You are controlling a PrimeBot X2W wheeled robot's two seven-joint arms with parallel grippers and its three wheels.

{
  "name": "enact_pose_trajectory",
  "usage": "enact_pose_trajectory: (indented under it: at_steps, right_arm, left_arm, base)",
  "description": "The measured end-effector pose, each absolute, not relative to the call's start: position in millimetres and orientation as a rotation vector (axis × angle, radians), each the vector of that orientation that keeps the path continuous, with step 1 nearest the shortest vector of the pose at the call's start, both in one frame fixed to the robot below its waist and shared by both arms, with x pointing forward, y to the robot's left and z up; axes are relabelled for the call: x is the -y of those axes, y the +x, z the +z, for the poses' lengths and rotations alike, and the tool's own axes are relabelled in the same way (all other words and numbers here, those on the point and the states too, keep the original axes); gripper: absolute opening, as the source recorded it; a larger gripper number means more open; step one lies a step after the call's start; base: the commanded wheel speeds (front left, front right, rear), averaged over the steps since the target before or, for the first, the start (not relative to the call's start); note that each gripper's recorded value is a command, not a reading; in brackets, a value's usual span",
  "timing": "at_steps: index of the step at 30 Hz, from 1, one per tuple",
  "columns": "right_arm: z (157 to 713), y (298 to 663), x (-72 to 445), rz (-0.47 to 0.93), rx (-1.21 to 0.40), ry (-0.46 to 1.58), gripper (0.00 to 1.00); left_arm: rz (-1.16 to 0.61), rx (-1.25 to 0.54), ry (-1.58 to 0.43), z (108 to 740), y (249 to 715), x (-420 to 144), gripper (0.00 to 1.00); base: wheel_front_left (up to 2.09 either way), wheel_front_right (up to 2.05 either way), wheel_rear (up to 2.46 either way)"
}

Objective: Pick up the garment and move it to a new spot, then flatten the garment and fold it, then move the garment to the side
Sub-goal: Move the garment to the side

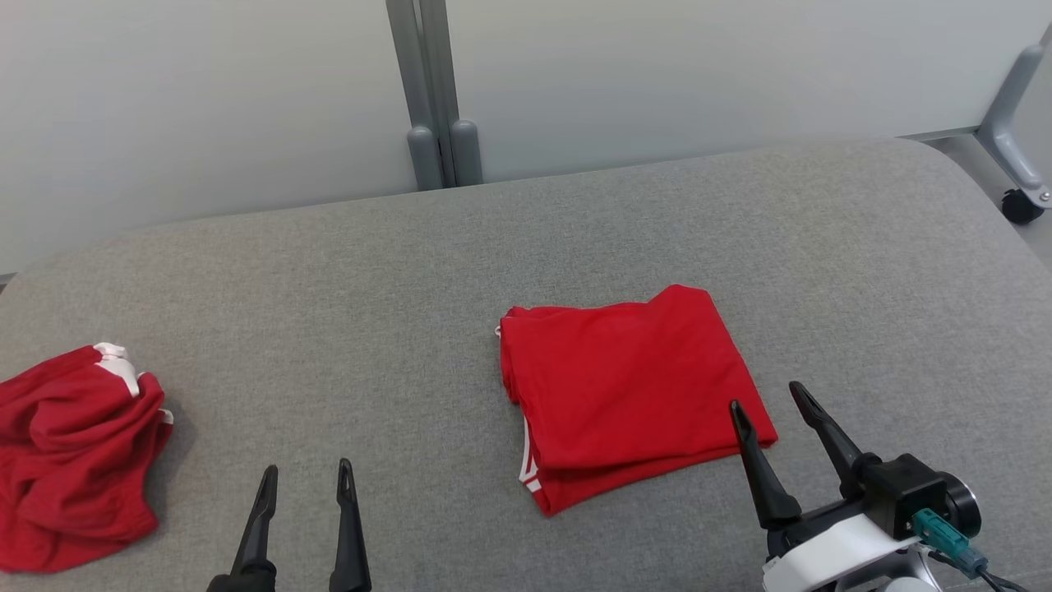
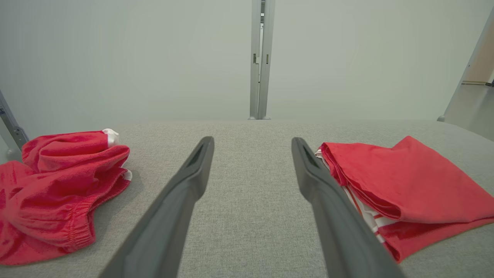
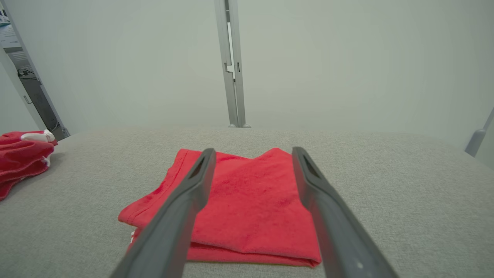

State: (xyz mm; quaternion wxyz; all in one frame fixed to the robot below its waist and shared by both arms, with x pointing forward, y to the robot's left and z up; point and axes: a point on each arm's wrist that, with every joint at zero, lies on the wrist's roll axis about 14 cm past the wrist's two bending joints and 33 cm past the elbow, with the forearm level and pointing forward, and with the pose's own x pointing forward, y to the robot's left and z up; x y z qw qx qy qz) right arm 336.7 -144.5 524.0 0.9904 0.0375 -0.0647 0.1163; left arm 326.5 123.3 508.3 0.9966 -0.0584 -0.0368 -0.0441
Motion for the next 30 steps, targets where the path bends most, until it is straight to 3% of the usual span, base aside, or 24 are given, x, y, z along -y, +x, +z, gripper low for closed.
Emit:
enact_pose_trajectory:
  at_steps: [30]
  right_arm:
    - [511,343,132,0.281,0.081,0.109,1.00]
  left_arm:
    - [-0.081,0.037,-0.136,498,329,-122,1.00]
  base:
    - [0.00,0.00,0.00]
